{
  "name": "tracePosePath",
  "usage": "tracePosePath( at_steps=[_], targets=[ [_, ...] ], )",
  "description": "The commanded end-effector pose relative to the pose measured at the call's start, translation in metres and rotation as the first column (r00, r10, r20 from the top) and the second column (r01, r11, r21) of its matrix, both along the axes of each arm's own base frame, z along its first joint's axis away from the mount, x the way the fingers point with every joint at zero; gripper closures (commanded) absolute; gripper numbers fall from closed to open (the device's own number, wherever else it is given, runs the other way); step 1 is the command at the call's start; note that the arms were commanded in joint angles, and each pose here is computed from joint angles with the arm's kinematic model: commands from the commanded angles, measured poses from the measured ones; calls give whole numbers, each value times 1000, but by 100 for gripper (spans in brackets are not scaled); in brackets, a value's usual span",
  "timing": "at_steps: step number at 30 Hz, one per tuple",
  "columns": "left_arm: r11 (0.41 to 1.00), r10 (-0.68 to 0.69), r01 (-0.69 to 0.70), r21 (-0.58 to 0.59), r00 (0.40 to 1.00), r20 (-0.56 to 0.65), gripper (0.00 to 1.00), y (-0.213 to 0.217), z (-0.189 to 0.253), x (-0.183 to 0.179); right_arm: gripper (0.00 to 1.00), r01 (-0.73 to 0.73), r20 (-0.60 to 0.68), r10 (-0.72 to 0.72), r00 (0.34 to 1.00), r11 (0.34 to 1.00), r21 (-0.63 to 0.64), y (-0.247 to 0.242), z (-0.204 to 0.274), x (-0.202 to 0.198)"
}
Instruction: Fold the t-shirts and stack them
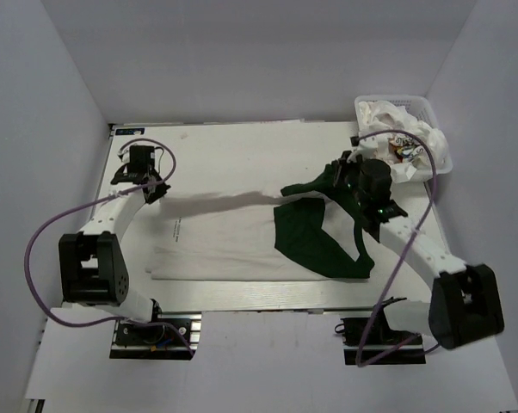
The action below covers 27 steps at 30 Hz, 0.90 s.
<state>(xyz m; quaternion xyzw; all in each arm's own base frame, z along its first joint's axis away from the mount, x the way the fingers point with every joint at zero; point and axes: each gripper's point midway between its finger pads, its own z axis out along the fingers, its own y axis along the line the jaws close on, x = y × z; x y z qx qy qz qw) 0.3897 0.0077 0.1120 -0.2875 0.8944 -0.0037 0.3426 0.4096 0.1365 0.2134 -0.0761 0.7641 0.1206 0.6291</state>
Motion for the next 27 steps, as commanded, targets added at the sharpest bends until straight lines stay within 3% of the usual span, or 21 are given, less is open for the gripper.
tracePosePath(
  at_steps=[1,9,21,27],
  targets=[
    [995,96,-97,13,995,41,100,10,10,-19,100,75,69,-76,995,997,23,-20,22,-28],
    [959,282,-282,32,959,10,100,34,3,-54,100,155,0,-156,988,984,90,-46,11,-83],
    [945,325,-323,41,945,-40,100,36,-18,-80,100,142,-232,-111,966,982,122,-44,-64,-141],
    [941,339,-337,38,939,-60,100,36,-28,-92,100,107,-288,-34,957,965,238,-32,-75,-168]
  ],
)
